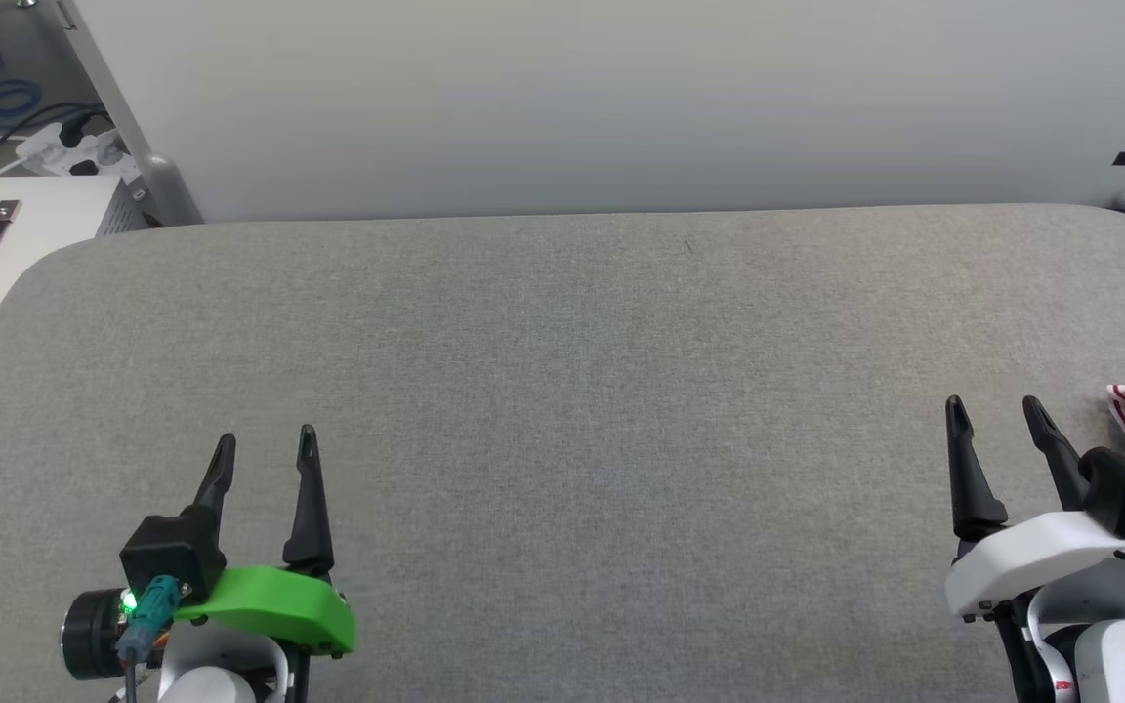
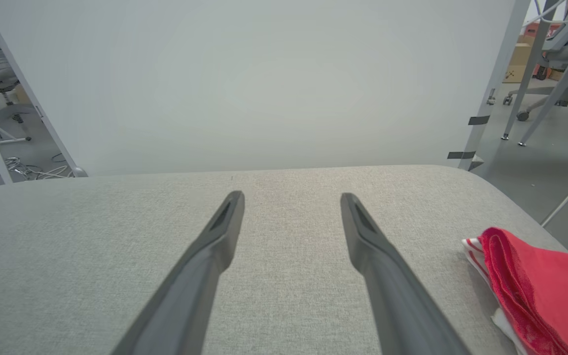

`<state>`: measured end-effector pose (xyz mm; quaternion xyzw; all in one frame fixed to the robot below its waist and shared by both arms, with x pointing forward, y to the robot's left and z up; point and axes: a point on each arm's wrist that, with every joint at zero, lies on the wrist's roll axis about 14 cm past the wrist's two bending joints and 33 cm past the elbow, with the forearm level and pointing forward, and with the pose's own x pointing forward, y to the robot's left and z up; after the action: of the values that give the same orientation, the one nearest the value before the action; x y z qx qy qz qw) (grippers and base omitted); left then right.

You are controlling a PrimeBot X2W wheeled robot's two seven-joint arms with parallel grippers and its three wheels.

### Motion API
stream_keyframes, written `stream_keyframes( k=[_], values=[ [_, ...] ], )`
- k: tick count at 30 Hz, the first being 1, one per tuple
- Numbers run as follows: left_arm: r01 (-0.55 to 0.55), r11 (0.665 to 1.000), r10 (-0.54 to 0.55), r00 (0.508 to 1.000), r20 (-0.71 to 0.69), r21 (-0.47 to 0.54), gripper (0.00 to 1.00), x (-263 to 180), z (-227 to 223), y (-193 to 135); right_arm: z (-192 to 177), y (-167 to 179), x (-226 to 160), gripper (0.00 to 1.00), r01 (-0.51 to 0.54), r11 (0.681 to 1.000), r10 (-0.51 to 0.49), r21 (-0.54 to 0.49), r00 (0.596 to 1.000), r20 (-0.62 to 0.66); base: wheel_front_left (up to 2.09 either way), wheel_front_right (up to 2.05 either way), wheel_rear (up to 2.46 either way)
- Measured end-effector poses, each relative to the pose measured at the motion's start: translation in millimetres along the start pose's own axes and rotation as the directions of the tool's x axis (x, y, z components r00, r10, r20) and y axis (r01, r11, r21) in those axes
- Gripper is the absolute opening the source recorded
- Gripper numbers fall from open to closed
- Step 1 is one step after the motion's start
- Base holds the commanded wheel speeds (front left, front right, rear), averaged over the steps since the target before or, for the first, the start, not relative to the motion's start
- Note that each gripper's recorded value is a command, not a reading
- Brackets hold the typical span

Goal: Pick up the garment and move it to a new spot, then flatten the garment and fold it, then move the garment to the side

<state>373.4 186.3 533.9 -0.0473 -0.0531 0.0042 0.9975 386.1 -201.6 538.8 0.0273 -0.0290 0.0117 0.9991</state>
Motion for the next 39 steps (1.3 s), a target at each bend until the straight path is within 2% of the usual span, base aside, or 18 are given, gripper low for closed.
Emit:
stream_keyframes(
  k=[6,12,25,39],
  values=[
    [-0.024,1.000,0.024,0.999,0.023,0.000,1.00,-5,12,21,26,26,-5,1.00,-0.072,0.997,0.072,-0.011,0.996,0.061,0.00,0.00,0.00],
    [-0.013,1.000,0.013,0.999,0.042,-0.007,1.00,-8,21,33,36,33,-16,1.00,-0.087,0.996,0.089,-0.027,0.994,0.068,0.00,0.00,0.00],
    [0.048,0.999,-0.048,0.998,0.029,0.017,1.00,-20,18,25,32,29,-41,1.00,-0.070,0.997,0.071,-0.023,0.997,0.036,0.00,0.00,0.00],
    [0.058,0.998,-0.057,0.998,-0.010,0.031,1.00,-26,5,22,31,31,-41,1.00,-0.078,0.997,0.078,-0.008,0.997,0.028,0.00,0.00,0.00]
  ],
)
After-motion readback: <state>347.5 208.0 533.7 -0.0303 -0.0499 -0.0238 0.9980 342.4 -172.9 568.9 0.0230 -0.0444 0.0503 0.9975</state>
